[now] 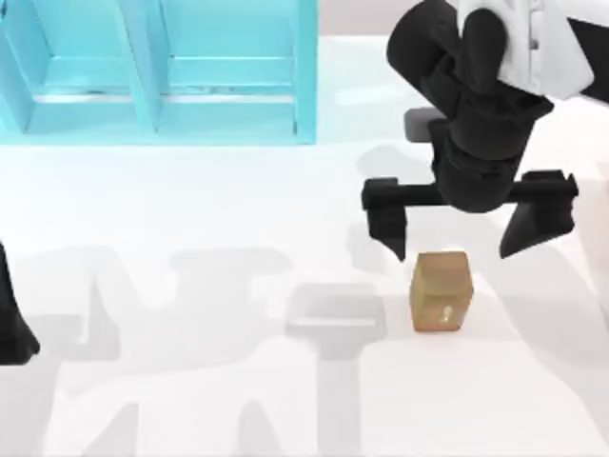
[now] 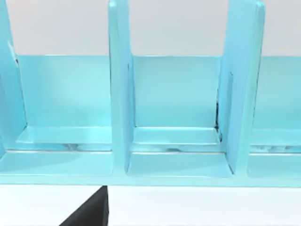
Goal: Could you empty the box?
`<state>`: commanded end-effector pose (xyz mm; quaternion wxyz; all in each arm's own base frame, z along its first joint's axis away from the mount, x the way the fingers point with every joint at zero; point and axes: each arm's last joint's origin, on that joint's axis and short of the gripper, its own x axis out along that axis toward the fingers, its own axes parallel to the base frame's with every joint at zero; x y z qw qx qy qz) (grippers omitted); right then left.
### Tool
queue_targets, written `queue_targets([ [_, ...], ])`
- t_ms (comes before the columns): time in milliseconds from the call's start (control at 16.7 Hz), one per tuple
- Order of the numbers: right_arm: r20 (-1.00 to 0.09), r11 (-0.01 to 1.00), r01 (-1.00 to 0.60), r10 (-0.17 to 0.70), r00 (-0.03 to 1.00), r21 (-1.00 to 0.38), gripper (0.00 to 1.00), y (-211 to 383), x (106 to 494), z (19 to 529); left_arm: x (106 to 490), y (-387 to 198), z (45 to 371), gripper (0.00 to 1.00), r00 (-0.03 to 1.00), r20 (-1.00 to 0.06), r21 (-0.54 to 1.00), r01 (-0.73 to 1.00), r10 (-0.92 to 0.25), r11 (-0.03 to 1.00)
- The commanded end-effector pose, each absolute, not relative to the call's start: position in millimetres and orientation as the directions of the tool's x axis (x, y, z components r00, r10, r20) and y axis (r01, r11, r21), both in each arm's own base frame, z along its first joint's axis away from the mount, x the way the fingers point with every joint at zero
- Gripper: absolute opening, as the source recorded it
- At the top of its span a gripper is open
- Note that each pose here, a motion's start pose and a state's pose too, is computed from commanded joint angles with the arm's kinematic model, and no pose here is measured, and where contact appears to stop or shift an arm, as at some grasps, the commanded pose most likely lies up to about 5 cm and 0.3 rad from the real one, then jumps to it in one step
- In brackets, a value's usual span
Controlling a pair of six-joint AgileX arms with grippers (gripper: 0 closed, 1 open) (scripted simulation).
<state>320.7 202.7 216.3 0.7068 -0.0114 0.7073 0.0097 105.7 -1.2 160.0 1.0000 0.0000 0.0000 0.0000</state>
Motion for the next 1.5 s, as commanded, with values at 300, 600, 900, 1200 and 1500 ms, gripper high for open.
queue_targets([
  [300,-1.000,1.000,-0.031,-0.008,-0.014,-0.007,1.00,154,354,221,106,-1,160,1.00,1.000,0.000,0.000,0.000,0.000,1.000],
  [600,-0.999,1.000,0.006,0.005,-0.037,0.005,1.00,8,391,233,106,-1,160,1.00,1.000,0.000,0.000,0.000,0.000,1.000],
  [900,-1.000,1.000,0.025,0.016,-0.027,0.016,1.00,-125,371,248,106,-1,160,1.00,1.000,0.000,0.000,0.000,0.000,1.000],
  [1200,-1.000,1.000,0.026,0.006,0.003,0.006,1.00,-159,356,259,106,-1,160,1.00,1.000,0.000,0.000,0.000,0.000,1.000],
  [1500,-1.000,1.000,0.026,0.006,0.001,0.006,1.00,-158,357,254,106,-1,160,1.00,1.000,0.000,0.000,0.000,0.000,1.000],
])
